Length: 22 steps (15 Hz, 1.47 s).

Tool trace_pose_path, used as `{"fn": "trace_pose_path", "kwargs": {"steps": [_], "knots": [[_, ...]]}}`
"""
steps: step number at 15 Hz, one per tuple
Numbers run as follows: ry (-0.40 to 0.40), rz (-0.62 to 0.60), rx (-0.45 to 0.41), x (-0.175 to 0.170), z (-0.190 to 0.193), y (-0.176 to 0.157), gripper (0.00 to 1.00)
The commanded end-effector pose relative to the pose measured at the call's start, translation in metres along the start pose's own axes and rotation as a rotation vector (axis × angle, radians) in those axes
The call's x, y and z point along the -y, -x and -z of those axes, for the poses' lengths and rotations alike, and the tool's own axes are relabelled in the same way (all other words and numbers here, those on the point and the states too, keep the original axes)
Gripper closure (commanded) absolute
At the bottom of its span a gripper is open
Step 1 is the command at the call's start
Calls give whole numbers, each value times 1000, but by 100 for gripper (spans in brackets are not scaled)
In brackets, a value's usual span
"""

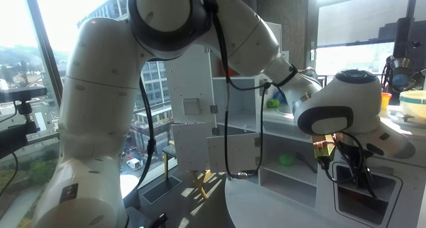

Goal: Open the cupboard doors

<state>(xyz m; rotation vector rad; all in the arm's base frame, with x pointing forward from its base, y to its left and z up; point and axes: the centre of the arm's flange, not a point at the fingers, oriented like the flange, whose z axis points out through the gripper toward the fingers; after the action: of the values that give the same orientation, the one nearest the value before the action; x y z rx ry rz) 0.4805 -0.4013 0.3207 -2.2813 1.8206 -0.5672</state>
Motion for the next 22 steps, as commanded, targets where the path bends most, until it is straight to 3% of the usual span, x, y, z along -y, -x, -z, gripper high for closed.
{"fn": "trace_pose_path", "kwargs": {"steps": [1, 3, 7, 11, 16, 20, 22], "knots": [[-30, -15, 15, -7, -12, -15, 0], [-49, -45, 19, -12, -4, -19, 0], [37, -41, 7, -11, -16, -25, 0], [42, -28, -3, -7, -17, -26, 0], [213, 12, 11, -24, -21, -35, 0], [263, 15, -21, -37, -4, -54, 0], [272, -2, -77, -46, 10, -63, 0]]}}
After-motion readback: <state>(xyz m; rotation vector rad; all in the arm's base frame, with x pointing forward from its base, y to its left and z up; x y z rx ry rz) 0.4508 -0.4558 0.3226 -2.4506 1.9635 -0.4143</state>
